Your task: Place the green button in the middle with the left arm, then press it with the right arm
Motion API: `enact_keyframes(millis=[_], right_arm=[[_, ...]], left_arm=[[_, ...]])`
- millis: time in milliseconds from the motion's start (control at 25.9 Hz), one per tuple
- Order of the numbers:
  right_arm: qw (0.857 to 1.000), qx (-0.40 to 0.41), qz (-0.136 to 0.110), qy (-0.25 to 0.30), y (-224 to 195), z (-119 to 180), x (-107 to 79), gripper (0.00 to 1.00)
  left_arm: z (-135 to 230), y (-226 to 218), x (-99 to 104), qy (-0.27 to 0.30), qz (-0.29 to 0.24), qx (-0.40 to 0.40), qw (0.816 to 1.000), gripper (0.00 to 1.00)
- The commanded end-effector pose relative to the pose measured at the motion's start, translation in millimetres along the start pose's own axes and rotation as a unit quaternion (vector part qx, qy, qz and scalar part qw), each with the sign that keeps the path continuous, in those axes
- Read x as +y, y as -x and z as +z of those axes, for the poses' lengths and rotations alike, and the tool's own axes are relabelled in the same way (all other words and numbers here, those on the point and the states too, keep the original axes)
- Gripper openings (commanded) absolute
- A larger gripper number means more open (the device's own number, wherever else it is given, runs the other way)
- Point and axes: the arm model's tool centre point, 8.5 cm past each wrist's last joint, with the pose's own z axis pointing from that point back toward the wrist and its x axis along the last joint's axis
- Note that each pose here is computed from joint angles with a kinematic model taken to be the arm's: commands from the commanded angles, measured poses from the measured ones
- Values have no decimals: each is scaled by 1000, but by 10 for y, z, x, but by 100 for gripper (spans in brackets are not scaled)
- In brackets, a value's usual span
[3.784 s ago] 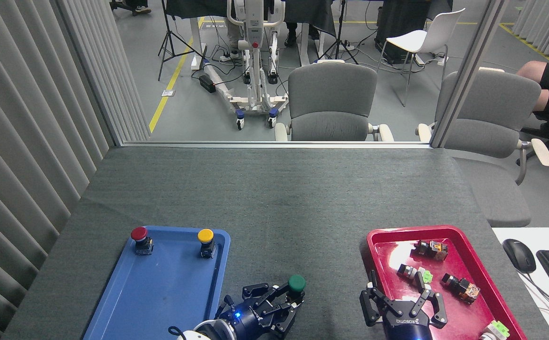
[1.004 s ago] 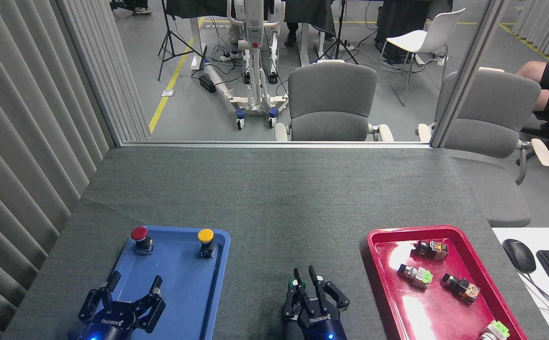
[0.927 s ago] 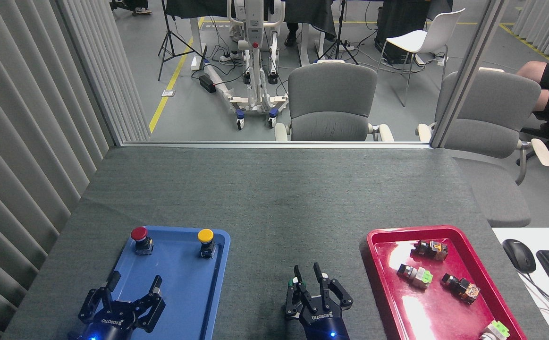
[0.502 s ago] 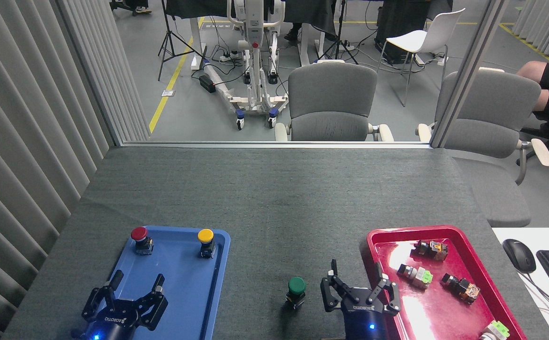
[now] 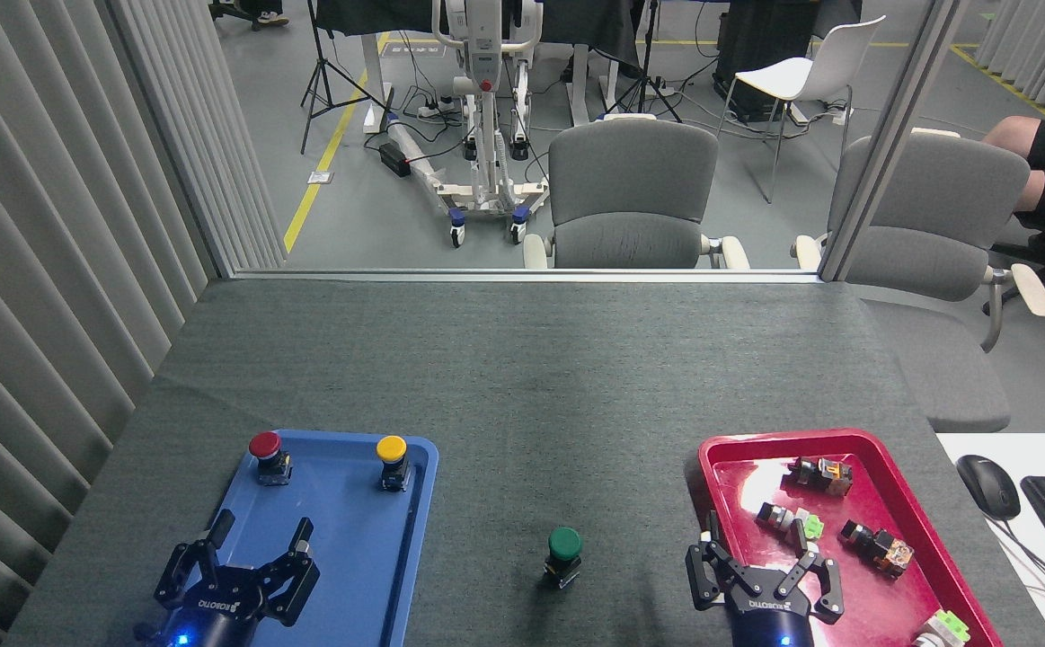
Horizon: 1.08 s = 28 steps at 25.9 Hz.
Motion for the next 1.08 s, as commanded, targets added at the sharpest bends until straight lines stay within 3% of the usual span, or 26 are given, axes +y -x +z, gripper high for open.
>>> enact_keyframes(millis=[0, 463, 734, 1042], right_arm=[[1000, -7, 17, -2, 141, 100, 25, 99], [999, -32, 7, 6, 82, 102, -53, 99], [998, -58, -15, 9, -47, 79, -81, 99], [998, -56, -10, 8, -64, 84, -71, 99]], left_arm=[[1, -8, 1, 0, 0, 1, 1000, 99], [62, -15, 60, -6, -7, -7, 1000, 99], [52, -21, 100, -10, -8, -11, 1000, 99], [113, -21, 81, -6, -9, -13, 1000, 99]])
